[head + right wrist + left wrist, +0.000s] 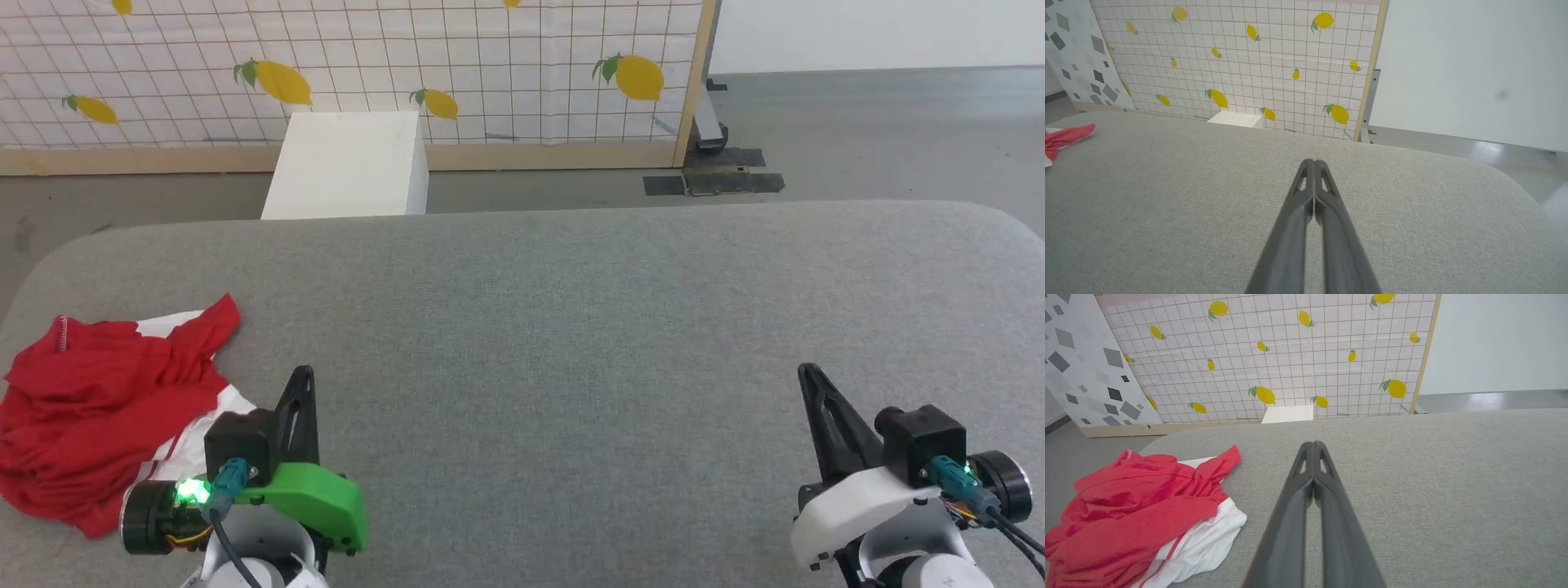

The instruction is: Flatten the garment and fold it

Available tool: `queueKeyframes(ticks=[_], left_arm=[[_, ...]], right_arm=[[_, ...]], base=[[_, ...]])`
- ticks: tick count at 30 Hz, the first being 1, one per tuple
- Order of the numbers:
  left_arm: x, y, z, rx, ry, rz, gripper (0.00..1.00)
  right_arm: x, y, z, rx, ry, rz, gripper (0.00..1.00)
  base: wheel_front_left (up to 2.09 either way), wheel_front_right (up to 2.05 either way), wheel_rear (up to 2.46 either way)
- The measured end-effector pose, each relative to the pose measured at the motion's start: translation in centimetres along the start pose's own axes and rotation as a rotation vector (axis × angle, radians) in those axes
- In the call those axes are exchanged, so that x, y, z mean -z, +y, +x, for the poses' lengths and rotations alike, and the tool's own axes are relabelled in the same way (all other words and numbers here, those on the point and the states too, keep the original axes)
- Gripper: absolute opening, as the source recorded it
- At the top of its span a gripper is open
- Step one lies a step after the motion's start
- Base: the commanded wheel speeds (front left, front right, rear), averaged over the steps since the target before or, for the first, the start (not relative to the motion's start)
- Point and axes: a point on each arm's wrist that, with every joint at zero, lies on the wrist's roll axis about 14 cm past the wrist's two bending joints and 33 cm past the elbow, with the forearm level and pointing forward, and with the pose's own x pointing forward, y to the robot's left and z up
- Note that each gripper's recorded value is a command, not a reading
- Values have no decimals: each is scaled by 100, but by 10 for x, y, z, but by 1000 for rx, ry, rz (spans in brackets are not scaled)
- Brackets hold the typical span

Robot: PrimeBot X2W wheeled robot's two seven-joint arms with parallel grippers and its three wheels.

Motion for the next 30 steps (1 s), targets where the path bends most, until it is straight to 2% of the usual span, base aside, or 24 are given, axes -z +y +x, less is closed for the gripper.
queueKeyframes(ticks=[30], left_arm=[[0,0,0,0,0,0,0]], right_arm=[[0,0,0,0,0,0,0]], base=[[0,0,0]])
